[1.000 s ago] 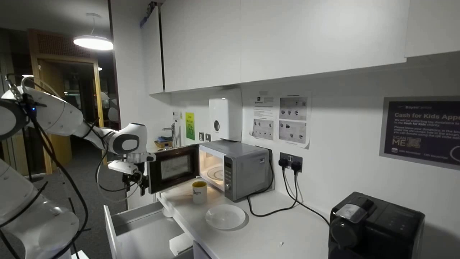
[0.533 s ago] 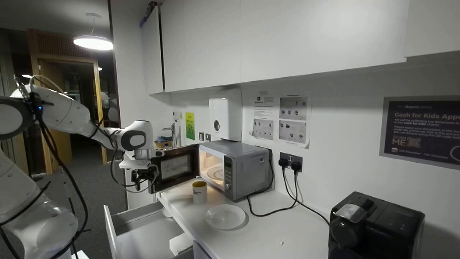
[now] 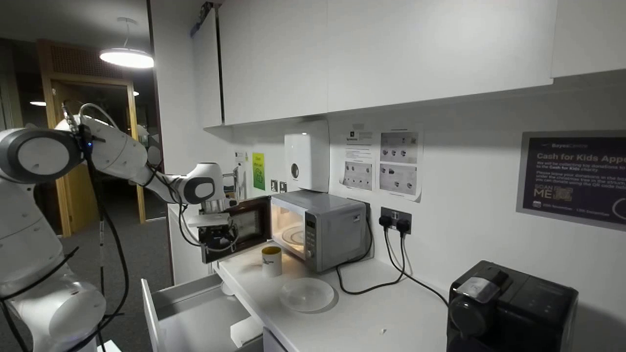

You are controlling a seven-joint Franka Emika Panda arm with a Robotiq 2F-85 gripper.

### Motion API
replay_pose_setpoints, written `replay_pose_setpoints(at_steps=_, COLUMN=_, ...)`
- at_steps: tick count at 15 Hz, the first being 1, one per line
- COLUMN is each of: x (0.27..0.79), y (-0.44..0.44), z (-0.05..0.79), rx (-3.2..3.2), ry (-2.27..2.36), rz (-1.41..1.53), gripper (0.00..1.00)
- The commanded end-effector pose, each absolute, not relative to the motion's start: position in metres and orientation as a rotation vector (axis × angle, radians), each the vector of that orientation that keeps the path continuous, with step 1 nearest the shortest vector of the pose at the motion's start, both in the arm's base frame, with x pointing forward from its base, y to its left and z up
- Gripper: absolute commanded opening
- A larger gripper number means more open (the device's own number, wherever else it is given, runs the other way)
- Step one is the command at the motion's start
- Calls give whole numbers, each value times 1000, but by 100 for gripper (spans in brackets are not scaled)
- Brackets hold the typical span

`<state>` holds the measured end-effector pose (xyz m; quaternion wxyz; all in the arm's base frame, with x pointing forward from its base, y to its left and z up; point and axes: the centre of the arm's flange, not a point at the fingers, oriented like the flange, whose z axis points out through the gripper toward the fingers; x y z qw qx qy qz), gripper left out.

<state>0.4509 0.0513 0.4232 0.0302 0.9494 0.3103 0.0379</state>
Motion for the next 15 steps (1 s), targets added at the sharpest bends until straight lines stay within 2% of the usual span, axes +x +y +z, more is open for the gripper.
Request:
replay_pose_setpoints(at_steps=1, x=494, y=47, z=423, rx=2842, ry=1093, rz=122, gripper=100)
replay_pose_setpoints(at_steps=15, x=589, y=33, z=403, rx=2673, ry=1307, rz=217, gripper=100)
